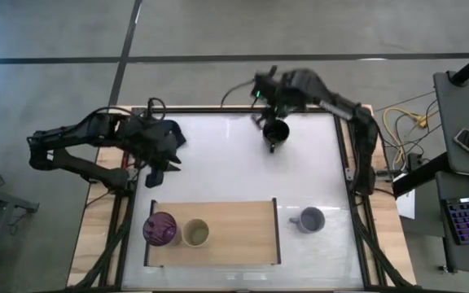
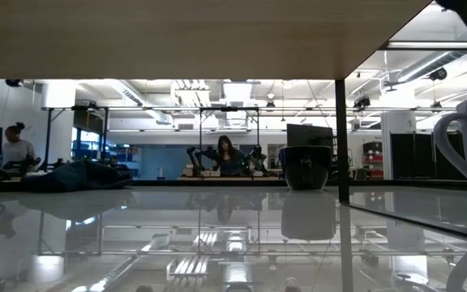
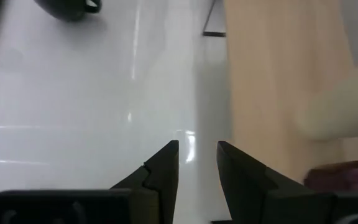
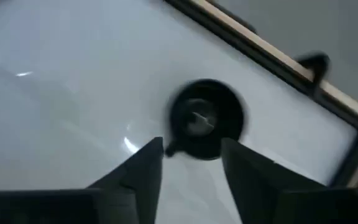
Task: Stack small to large cups/mugs on shelf
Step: Put the black mug on the shelf
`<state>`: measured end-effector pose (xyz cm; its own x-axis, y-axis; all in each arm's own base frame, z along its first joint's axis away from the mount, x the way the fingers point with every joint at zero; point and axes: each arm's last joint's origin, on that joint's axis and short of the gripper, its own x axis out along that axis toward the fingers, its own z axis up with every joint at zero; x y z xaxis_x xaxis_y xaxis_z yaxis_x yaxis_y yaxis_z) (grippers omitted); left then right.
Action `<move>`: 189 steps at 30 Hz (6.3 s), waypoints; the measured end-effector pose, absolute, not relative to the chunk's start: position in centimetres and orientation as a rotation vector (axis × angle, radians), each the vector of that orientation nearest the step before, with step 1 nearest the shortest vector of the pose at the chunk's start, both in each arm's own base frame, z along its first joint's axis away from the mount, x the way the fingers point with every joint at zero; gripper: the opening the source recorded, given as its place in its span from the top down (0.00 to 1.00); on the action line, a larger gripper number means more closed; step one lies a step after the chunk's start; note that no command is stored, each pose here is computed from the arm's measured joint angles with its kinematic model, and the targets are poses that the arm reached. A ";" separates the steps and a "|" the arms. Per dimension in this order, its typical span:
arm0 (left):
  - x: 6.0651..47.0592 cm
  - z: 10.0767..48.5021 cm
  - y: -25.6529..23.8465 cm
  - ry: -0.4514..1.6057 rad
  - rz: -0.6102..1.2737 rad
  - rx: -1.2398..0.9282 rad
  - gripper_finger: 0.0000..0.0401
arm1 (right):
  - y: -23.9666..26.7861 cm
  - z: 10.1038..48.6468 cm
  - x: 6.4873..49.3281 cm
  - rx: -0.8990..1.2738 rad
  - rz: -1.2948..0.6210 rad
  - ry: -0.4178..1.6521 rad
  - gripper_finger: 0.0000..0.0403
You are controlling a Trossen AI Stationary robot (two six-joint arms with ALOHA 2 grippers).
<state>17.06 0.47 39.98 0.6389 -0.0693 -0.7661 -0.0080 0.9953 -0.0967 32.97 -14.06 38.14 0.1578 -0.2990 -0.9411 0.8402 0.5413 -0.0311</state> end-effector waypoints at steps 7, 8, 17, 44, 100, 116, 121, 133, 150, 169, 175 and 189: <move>16.6 40.1 2.0 0.864 0.001 -0.020 0.76 | -21.6 33.1 29.8 0.832 -0.875 1.274 0.51; 16.3 40.1 2.3 0.859 0.016 -0.013 0.76 | -22.1 32.0 29.5 0.855 -0.875 1.293 0.51; 15.0 40.2 4.8 0.839 0.103 -0.001 0.76 | -22.5 24.9 29.0 0.936 -0.811 1.403 0.51; 16.8 38.5 7.1 0.919 0.089 0.001 0.76 | -22.4 26.0 28.1 0.823 -0.898 1.324 0.51; 17.4 38.6 7.3 0.881 0.091 0.033 0.76 | -11.2 36.5 28.9 0.941 -0.822 1.125 0.95; 17.9 38.8 7.6 0.848 0.101 0.046 0.76 | 7.1 41.8 32.1 1.125 -0.690 1.059 0.95; 18.9 38.0 8.0 0.885 0.107 0.003 0.76 | 10.4 40.5 34.2 1.149 -0.685 1.091 0.95; 19.5 37.3 8.4 0.944 0.149 -0.013 0.76 | 14.0 37.8 36.3 1.250 -0.712 1.171 0.93; 16.5 39.6 7.2 0.824 0.240 0.025 0.76 | 14.6 36.5 38.1 1.260 -0.710 1.122 0.93; 17.0 37.4 7.5 0.902 0.226 0.005 0.76 | 16.2 36.9 35.7 1.190 -0.744 1.207 0.93; 17.1 37.3 7.5 0.898 0.226 0.005 0.76 | 16.0 37.6 35.2 1.215 -0.754 1.187 0.93; 16.8 37.8 7.4 0.854 0.245 -0.007 0.76 | 16.3 37.3 35.0 1.318 -0.833 1.211 0.93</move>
